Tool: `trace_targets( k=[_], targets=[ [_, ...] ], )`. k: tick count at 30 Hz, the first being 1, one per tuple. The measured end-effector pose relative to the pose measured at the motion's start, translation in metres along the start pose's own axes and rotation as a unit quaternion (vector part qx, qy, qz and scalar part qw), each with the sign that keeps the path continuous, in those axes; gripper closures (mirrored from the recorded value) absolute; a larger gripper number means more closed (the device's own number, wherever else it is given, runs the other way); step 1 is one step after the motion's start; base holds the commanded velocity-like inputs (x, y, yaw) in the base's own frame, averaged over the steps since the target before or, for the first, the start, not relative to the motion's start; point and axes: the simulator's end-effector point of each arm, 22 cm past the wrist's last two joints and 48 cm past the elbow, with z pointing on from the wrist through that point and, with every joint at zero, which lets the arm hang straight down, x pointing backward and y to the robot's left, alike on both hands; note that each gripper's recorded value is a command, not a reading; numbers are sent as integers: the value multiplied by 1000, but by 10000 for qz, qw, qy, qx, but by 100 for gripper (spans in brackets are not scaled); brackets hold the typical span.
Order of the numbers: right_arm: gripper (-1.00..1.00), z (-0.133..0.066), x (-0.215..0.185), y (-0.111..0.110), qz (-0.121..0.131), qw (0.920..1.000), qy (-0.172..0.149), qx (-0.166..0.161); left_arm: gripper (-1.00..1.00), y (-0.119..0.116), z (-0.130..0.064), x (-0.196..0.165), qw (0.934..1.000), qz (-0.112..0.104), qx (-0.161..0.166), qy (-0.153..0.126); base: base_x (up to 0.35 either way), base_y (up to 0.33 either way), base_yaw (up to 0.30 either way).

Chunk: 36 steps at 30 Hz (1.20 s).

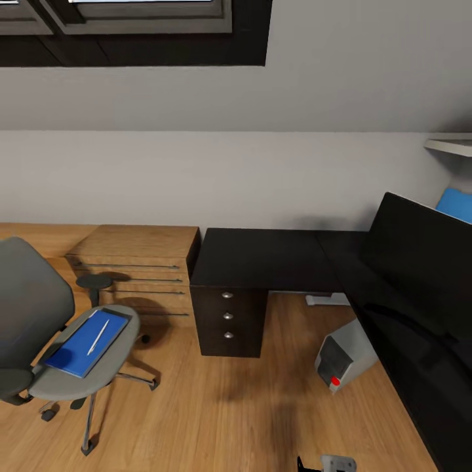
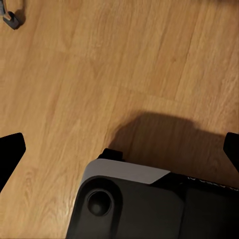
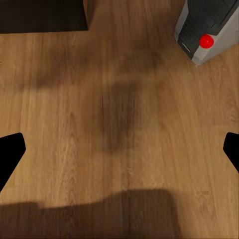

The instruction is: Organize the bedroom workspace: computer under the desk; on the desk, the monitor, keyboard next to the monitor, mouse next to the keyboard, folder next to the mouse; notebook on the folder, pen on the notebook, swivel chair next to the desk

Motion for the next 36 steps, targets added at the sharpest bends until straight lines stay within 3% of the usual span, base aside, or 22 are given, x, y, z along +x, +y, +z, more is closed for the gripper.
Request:
trace_targets(
  k=[27, 36],
  targets=[
    [-100, -25, -9, 1, 6, 10000, 13, -10, -100, 6, -26, -2, 10000, 14, -9, 30, 0, 0, 0],
    [-100, -34, -16, 13, 50, 9999, -41, -88, -100, 7, -34, -6, 10000, 3, -1, -22, 0, 0, 0]
  ],
)
